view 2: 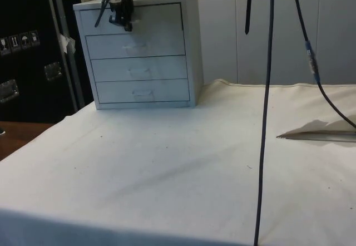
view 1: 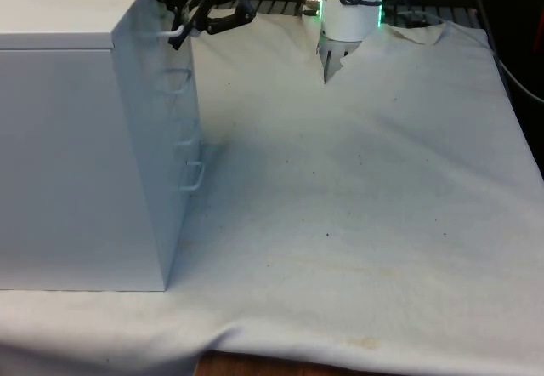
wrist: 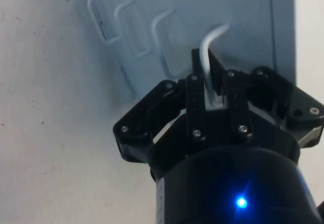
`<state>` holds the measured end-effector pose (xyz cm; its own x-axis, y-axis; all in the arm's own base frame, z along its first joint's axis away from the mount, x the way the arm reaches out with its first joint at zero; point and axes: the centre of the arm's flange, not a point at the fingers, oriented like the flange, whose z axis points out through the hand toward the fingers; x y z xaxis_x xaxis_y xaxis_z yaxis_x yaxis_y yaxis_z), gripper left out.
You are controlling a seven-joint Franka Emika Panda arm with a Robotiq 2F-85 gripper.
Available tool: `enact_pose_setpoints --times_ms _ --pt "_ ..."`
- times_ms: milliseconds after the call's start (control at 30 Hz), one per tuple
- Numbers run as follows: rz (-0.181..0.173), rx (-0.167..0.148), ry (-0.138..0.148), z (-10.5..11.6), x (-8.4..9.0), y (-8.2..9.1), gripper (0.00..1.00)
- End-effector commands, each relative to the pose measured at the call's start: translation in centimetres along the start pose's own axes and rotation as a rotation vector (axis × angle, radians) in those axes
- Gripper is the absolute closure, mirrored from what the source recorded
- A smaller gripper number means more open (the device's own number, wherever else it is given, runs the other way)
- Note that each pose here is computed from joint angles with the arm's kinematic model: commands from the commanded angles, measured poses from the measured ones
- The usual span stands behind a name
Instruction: Open the drawer, then close it.
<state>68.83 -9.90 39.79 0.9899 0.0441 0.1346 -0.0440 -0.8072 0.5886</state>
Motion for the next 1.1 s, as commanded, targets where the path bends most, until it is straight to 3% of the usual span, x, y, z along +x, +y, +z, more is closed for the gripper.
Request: enact_pose_setpoints --times_ms 0,233,267,300,1067 --pt "0.001 0.001 0.004 -0.4 0.1 -0.4 1.00" --pt "-0.008 -0.012 0.002 -2.2 0.6 -1.8 1.00" --pt "-0.011 -0.006 -0.001 -1.5 0.5 -1.6 1.00" --pt "-0.010 -0.015 0.001 -2.4 0.6 -1.9 1.00" --pt "-0.051 -0.078 -0.051 -5.6 1.3 -6.7 1.00"
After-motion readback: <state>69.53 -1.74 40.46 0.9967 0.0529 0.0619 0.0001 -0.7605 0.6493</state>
